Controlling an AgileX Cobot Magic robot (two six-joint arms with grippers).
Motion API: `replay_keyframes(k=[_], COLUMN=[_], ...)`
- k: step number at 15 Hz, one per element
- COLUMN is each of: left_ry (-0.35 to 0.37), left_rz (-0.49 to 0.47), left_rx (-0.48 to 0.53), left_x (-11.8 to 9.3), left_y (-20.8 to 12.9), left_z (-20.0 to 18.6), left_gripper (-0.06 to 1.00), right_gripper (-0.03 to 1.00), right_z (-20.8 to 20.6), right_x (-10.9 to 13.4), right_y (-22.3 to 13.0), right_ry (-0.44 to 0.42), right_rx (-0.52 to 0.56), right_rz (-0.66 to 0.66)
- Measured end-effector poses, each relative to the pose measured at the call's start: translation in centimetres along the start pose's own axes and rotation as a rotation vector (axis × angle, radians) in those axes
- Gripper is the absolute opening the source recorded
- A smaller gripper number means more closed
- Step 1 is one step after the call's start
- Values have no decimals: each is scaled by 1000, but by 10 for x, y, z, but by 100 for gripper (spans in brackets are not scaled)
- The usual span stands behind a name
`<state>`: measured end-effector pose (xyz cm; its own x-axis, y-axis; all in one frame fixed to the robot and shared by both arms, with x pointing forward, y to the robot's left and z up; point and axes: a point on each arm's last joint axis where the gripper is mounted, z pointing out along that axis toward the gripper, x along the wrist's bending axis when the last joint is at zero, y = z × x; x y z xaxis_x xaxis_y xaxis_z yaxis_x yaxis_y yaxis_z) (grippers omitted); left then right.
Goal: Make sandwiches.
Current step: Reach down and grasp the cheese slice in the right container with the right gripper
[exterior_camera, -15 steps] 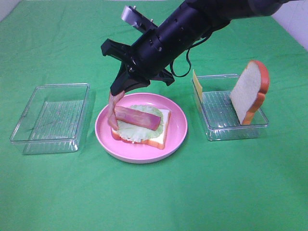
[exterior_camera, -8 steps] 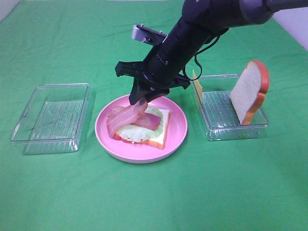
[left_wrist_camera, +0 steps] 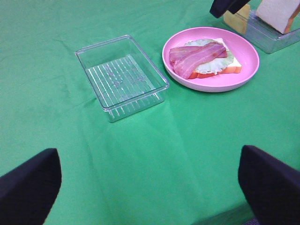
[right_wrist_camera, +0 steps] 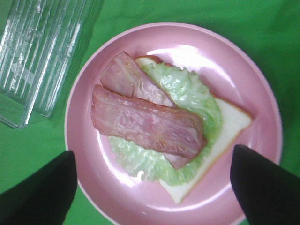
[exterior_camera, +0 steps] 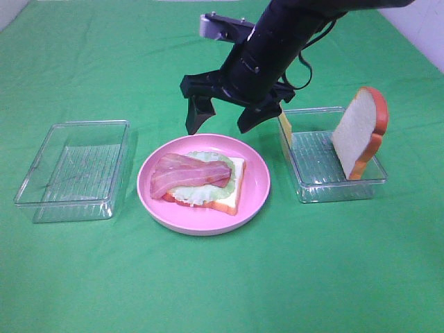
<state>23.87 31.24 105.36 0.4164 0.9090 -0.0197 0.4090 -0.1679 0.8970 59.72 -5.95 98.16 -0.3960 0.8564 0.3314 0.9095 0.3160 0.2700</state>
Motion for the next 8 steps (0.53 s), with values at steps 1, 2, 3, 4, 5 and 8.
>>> replay_keyframes(k=[1,2,3,4,5,8], left_ry=[0,0,0,0,0,0], left_rz=[0,0,0,0,0,0], left_rx=[0,0,0,0,0,0], left_x=[0,0,0,0,0,0], left_y=[0,0,0,0,0,0], left_z=[0,0,0,0,0,0], left_gripper=[96,96,96,96,96,96], right_gripper=[83,83,83,83,82,75], right_z=[-14,-28,-39,-51,-70,-77], right_x=[0,-2,-5,-11,-30,-52], right_y=[-2,-3,-4,-4,-1,1], right_ry=[-45,-102,-158,-212,-274,-305], right_rx=[-3,-10,-18,-42,-78,-91], right_rz=[-14,-29,-35,-27,4,48])
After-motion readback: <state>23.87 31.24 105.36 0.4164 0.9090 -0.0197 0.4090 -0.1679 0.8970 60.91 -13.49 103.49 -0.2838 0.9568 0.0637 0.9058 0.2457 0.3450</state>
